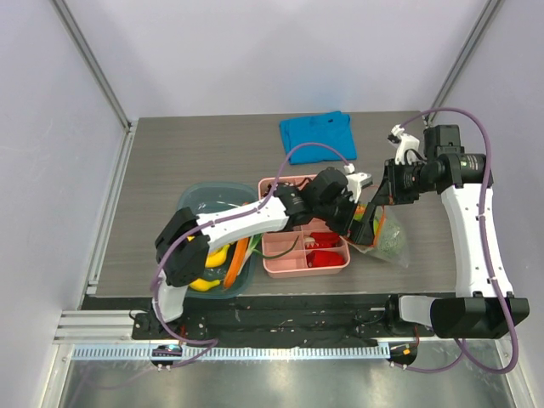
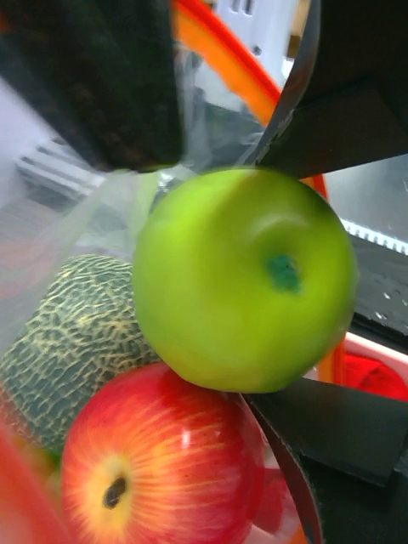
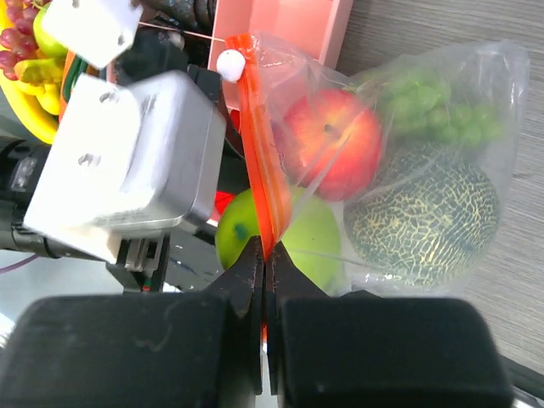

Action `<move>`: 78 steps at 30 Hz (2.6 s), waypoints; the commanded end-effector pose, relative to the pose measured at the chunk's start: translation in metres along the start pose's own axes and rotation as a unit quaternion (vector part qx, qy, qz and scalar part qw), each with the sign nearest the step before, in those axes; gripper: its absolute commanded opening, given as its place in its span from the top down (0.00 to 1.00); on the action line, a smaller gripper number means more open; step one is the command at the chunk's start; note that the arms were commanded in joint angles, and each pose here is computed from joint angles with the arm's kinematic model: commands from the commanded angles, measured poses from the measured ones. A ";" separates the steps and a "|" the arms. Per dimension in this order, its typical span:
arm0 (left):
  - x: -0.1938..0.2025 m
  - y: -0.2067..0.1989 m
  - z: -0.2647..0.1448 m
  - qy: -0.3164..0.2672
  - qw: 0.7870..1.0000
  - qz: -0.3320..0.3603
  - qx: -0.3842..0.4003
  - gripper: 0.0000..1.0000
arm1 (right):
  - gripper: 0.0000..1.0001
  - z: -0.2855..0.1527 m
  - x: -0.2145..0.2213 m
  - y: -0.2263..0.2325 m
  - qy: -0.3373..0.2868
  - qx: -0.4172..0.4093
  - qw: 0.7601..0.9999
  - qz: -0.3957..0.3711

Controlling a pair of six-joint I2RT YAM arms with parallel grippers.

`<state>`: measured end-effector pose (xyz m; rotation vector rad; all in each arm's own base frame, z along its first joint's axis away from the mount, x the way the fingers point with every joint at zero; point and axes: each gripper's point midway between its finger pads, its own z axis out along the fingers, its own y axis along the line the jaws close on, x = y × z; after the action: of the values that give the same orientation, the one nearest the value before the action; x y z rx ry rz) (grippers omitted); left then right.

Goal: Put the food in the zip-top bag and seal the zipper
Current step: Place the fake fruit in the zipper food storage bag, then adjust the zipper food storage bag at the center of the board.

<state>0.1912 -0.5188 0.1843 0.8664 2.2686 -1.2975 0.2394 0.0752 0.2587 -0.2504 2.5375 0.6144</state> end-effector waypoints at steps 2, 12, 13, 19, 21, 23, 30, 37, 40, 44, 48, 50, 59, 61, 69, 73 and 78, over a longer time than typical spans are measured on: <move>-0.008 -0.007 -0.052 -0.024 0.996 0.082 -0.017 0.00 | 0.99 -0.021 -0.014 0.022 -0.046 -0.027 0.998 -0.028; -0.007 -0.028 -0.124 -0.046 0.923 0.379 0.054 0.01 | 0.99 -0.026 -0.004 0.022 -0.029 -0.033 0.996 -0.083; -0.005 -0.026 -0.125 -0.042 0.914 0.399 0.055 0.02 | 0.99 -0.027 -0.003 0.024 -0.029 -0.036 0.995 -0.087; 0.021 -0.012 -0.110 0.031 0.905 0.416 0.082 0.42 | 0.99 -0.031 0.002 0.030 -0.033 -0.049 0.993 -0.097; 0.029 -0.004 -0.097 0.046 0.907 0.410 0.079 0.58 | 0.99 -0.032 0.001 0.033 -0.036 -0.053 0.993 -0.098; 0.030 0.001 -0.084 0.050 0.908 0.408 0.077 0.66 | 0.99 -0.033 0.000 0.036 -0.038 -0.061 0.993 -0.095; -0.048 -0.039 -0.063 -0.102 0.929 0.346 0.081 0.65 | 0.99 -0.032 0.000 0.041 -0.033 -0.079 0.992 -0.089; -0.054 -0.041 -0.070 -0.093 0.933 0.339 0.077 0.32 | 0.99 -0.035 0.004 0.048 -0.028 -0.097 0.990 -0.097; -0.030 -0.023 -0.083 -0.058 0.908 0.409 0.070 0.26 | 0.99 -0.037 0.006 0.051 -0.029 -0.103 0.989 -0.101; -0.002 -0.006 -0.102 -0.015 0.862 0.500 0.080 0.23 | 0.99 -0.038 0.005 0.053 -0.032 -0.108 0.988 -0.104; 0.015 0.007 -0.109 0.000 0.817 0.572 0.075 0.26 | 0.99 -0.040 0.004 0.057 -0.035 -0.117 0.987 -0.107; 0.012 0.009 -0.109 -0.003 0.799 0.597 0.070 0.28 | 0.99 -0.040 0.004 0.058 -0.034 -0.123 0.986 -0.108; 0.006 -0.003 -0.100 -0.011 0.730 0.678 0.087 0.36 | 0.99 -0.041 0.006 0.063 -0.032 -0.138 0.984 -0.110; -0.001 -0.012 -0.097 -0.022 0.728 0.679 0.091 0.36 | 0.99 -0.041 0.006 0.064 -0.031 -0.141 0.984 -0.108; -0.010 0.003 -0.075 -0.001 0.710 0.701 0.069 0.31 | 0.99 -0.040 0.007 0.067 -0.027 -0.154 0.982 -0.109; -0.008 0.008 -0.072 0.011 0.695 0.716 0.066 0.33 | 0.99 -0.040 0.008 0.069 -0.026 -0.160 0.981 -0.111; -0.010 -0.002 -0.073 0.005 0.682 0.728 0.072 0.35 | 0.99 -0.039 0.008 0.069 -0.025 -0.163 0.980 -0.110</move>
<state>0.1985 -0.4490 0.2015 2.0353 0.8437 -0.6066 0.2158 0.1077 0.2982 -0.5967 2.3104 0.8399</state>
